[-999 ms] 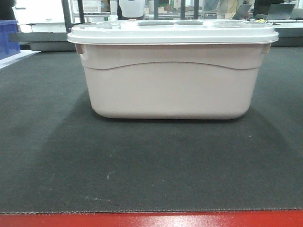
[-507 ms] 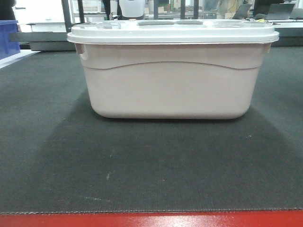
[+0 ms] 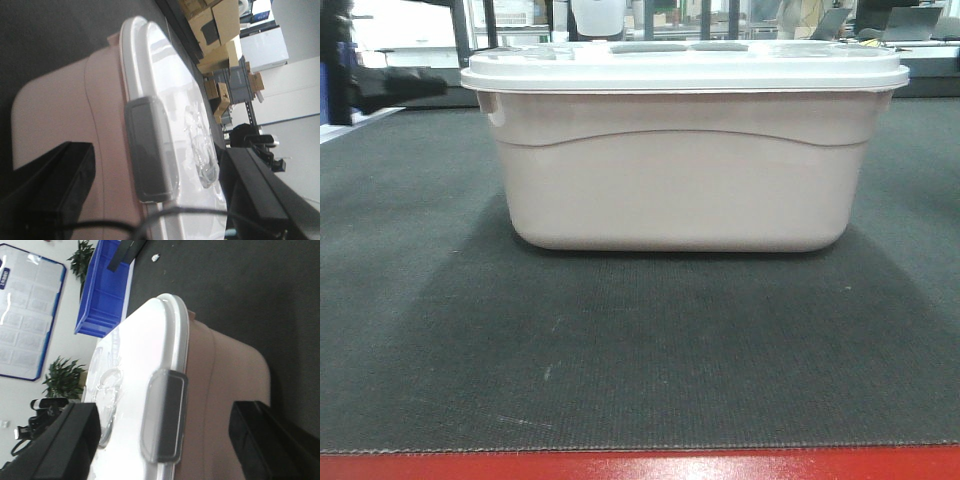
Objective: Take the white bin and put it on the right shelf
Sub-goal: 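Close both grippers on the lid rims and lift the pink bin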
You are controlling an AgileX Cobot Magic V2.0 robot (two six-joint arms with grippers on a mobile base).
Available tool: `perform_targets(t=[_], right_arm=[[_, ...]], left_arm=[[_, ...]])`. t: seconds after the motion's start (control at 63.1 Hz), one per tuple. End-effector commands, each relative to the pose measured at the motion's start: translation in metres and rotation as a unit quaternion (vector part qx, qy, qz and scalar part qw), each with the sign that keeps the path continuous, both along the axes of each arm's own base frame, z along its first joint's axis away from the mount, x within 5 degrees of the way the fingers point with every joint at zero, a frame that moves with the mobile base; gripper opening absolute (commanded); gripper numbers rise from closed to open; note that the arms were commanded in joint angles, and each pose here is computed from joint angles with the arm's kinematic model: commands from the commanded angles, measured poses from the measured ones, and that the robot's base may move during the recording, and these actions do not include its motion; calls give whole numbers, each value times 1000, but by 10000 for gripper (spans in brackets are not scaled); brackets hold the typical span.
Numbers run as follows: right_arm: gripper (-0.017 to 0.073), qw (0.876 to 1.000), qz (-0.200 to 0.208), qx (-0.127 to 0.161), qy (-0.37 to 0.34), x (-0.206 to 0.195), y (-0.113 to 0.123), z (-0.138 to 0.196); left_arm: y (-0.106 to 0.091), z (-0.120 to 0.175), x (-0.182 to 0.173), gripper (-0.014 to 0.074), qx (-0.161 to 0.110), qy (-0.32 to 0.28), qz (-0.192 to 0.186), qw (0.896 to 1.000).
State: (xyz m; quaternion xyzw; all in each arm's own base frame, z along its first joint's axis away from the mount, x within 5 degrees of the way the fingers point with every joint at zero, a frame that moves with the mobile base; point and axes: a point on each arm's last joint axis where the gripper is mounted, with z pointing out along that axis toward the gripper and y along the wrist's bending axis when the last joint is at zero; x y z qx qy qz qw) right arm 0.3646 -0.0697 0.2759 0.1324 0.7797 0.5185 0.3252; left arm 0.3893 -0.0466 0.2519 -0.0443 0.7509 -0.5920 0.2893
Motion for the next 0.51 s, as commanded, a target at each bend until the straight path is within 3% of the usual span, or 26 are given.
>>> perform_targets(t=[0.0, 0.491], right_arm=[[622, 996, 38, 47, -66, -1, 14, 28], [622, 994, 71, 62, -57, 20, 53, 5]], left_arm=[[-11, 32, -2, 421, -41, -50, -10, 998], [-35, 26, 1, 421, -44, -36, -6, 998]])
